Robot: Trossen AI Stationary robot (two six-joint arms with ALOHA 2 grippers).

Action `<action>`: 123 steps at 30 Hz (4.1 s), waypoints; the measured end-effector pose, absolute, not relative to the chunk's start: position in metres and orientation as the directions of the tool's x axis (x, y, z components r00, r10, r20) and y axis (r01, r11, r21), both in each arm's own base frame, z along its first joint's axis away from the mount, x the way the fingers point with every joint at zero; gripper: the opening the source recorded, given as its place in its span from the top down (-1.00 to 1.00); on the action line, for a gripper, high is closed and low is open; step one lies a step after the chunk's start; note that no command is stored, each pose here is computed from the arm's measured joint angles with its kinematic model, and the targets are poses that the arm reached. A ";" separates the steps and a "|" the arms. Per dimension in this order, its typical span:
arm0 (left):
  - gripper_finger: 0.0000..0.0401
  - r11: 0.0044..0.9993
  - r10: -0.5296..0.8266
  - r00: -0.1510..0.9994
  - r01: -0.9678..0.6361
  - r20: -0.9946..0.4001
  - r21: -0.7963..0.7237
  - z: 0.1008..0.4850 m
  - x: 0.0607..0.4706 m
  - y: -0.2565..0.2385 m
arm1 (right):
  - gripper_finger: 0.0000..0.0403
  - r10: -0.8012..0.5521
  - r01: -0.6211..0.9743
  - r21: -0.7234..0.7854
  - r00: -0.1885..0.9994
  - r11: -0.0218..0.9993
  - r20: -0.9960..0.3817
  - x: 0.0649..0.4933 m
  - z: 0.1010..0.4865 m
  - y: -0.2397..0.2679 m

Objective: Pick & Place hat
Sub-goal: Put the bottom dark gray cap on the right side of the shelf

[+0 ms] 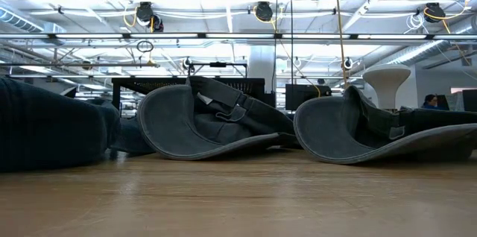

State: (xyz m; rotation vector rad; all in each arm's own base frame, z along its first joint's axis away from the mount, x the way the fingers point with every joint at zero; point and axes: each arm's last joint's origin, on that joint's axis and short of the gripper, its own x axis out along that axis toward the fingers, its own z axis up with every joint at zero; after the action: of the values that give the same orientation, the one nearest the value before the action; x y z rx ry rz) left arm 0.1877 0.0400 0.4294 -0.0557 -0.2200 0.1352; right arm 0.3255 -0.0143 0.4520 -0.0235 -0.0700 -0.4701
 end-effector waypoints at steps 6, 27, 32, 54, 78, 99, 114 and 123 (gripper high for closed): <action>0.58 0.987 0.157 0.963 -0.146 0.219 -0.067 0.430 0.187 0.041 | 0.83 -0.438 0.439 -0.005 0.896 0.898 0.073 0.325 0.453 -0.009; 0.95 0.879 0.300 0.915 -0.375 0.270 0.293 0.439 0.170 0.040 | 0.22 -0.359 0.340 0.365 0.933 0.867 -0.018 0.277 0.468 0.015; 0.95 0.786 0.366 0.891 -0.451 0.269 0.424 0.439 0.170 0.037 | 0.24 -0.253 0.206 0.584 0.968 0.785 -0.001 0.274 0.472 0.019; 0.95 0.137 0.631 0.747 -0.372 0.209 0.918 0.430 0.197 0.011 | 0.22 -0.266 -0.120 0.993 0.956 0.024 0.122 0.315 0.441 0.012; 0.95 -0.079 0.630 0.765 -0.103 0.130 0.992 0.404 0.242 -0.010 | 0.23 -0.382 -0.425 0.870 0.869 -0.251 0.315 0.319 0.381 -0.012; 0.71 -0.017 0.626 0.770 -0.140 0.120 0.990 0.404 0.241 -0.017 | 0.96 -0.386 -0.429 0.884 0.860 -0.188 0.335 0.319 0.383 -0.013; -0.12 0.241 0.597 0.791 -0.334 0.132 0.911 0.407 0.235 -0.035 | 0.97 -0.418 -0.497 0.855 0.815 -0.150 0.400 0.315 0.390 -0.025; -0.53 0.442 0.678 0.693 -0.651 0.245 0.618 0.431 0.217 -0.041 | 0.97 -0.305 -0.464 0.886 0.843 0.002 0.442 0.314 0.393 -0.038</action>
State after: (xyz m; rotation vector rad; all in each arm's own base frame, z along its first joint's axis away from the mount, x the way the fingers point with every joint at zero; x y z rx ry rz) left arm 0.2171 -0.0414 0.4307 0.7481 0.0403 0.8243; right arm 0.3136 -0.0378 0.3928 1.5966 -0.6200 0.1377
